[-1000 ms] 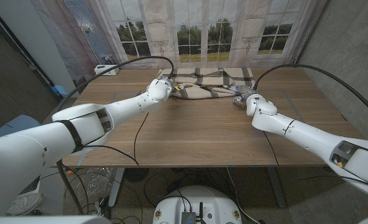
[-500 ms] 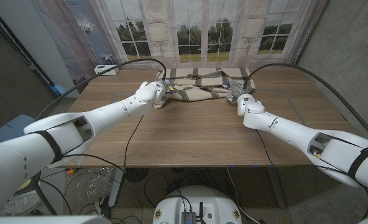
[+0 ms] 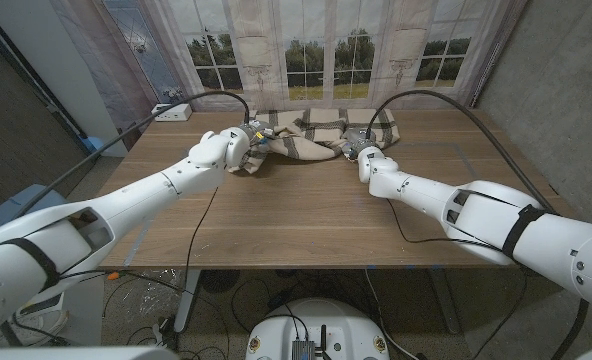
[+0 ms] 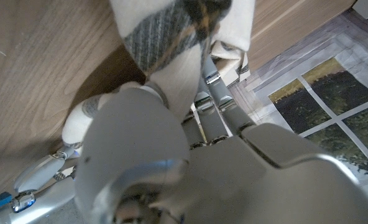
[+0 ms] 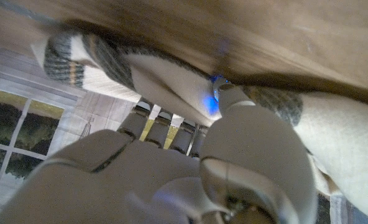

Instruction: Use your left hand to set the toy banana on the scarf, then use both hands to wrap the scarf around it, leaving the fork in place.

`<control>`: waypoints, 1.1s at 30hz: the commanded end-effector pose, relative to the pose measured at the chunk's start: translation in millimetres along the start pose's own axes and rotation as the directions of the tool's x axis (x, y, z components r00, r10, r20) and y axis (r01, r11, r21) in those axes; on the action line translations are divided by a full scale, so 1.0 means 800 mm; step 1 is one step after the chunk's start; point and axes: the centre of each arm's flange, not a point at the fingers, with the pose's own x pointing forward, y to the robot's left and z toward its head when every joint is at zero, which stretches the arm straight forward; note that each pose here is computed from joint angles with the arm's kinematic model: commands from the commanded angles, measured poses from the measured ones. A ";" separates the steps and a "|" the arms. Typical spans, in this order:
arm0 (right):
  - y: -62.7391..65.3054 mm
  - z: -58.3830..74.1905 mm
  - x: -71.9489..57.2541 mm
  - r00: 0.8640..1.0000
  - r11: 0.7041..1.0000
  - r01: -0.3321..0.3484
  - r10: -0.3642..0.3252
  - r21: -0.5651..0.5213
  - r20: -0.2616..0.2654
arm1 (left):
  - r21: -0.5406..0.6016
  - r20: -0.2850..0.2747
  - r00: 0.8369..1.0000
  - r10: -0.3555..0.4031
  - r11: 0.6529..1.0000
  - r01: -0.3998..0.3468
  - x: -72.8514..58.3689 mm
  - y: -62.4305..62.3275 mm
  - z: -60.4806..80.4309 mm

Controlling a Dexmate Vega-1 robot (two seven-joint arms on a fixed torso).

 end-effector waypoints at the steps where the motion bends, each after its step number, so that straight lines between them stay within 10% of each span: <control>1: 0.017 -0.062 -0.013 0.980 0.984 0.165 -0.172 -0.069 -0.103 | -0.026 -0.030 0.999 0.029 0.999 -0.029 -0.030 0.008 -0.024; 6: 0.013 -0.079 -0.032 0.955 0.965 0.248 -0.258 -0.080 -0.146 | 0.012 -0.029 0.999 0.015 1.000 -0.015 -0.034 0.007 -0.022; 33: 0.010 -0.115 -0.163 0.940 0.962 0.256 -0.270 -0.089 -0.211 | 0.041 0.056 0.995 -0.089 0.995 0.086 -0.074 0.006 0.018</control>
